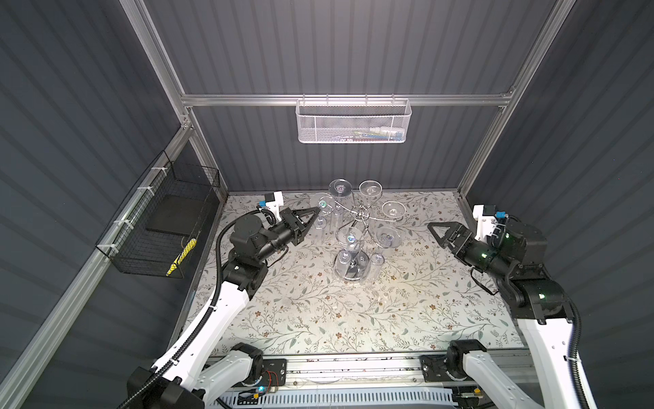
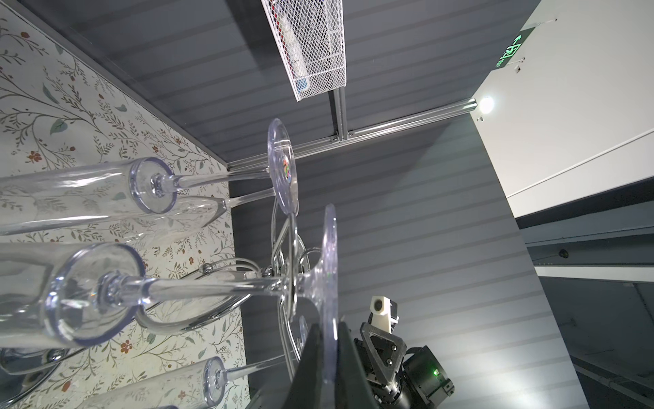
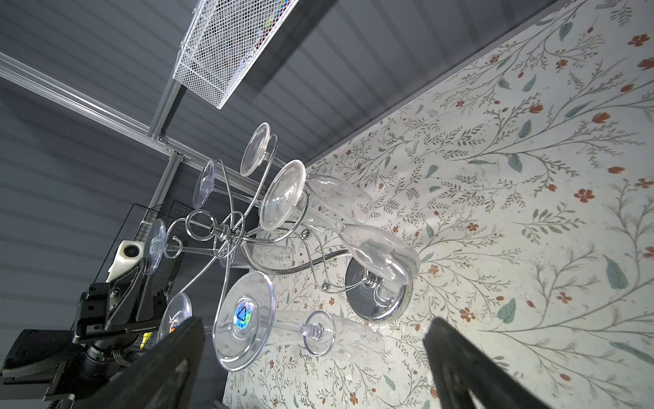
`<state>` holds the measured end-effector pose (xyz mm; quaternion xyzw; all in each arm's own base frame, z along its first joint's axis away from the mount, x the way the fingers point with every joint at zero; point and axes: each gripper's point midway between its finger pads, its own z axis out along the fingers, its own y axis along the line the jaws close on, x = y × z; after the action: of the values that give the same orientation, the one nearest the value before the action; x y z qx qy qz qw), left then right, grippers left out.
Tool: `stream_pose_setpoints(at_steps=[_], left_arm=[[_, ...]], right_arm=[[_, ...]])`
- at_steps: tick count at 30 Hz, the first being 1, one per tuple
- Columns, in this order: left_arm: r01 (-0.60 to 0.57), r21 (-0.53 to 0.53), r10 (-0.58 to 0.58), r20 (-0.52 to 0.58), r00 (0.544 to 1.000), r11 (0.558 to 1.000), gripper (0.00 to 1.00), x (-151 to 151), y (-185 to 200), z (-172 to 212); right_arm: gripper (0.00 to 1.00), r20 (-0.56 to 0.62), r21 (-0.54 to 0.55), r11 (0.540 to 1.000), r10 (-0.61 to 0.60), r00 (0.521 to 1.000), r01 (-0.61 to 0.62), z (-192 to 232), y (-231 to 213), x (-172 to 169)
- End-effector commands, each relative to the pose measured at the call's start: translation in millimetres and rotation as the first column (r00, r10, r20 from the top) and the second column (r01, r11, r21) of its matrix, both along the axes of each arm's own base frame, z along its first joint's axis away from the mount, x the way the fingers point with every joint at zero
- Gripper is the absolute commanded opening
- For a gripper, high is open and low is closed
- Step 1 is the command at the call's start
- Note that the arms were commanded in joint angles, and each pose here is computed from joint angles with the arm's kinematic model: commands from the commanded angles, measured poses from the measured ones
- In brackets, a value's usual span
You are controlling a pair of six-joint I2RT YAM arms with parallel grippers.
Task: Take the wine glass off the wine glass rack
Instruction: 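Advance the left gripper to a flute's stem on the rack while the right gripper waits, then close the left gripper on the clear flute's stem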
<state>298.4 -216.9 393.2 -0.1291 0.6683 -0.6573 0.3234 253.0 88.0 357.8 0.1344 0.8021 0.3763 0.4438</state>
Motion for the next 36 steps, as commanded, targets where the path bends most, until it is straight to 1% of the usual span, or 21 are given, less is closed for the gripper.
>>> stream_pose_setpoints(at_steps=[1, 11, 18, 25, 36], left_arm=[[-0.011, -0.03, 0.014, 0.114, 0.993, 1.0, 0.0, -8, 4, 41], [0.007, -0.015, -0.005, 0.119, 0.993, 1.0, 0.0, 6, -5, 43], [0.065, -0.033, -0.061, 0.113, 0.992, 0.997, 0.0, 12, -16, 45], [0.126, -0.012, -0.124, 0.114, 0.986, 0.992, 0.0, 13, -26, 45], [0.208, -0.01, -0.206, 0.103, 0.973, 0.978, 0.0, 4, -34, 44]], right_arm=[[0.99, 0.041, 0.003, 1.0, -0.005, 0.999, 0.005, 12, 0, -1], [0.99, 0.044, 0.004, 1.0, -0.009, 0.999, 0.009, 15, -1, 0], [0.99, 0.044, 0.004, 1.0, -0.009, 0.999, 0.009, 16, -1, 3], [0.99, 0.049, 0.006, 1.0, -0.019, 0.999, 0.018, 17, -2, 0], [0.99, 0.057, -0.008, 1.0, -0.026, 0.998, 0.026, 16, -4, -1]])
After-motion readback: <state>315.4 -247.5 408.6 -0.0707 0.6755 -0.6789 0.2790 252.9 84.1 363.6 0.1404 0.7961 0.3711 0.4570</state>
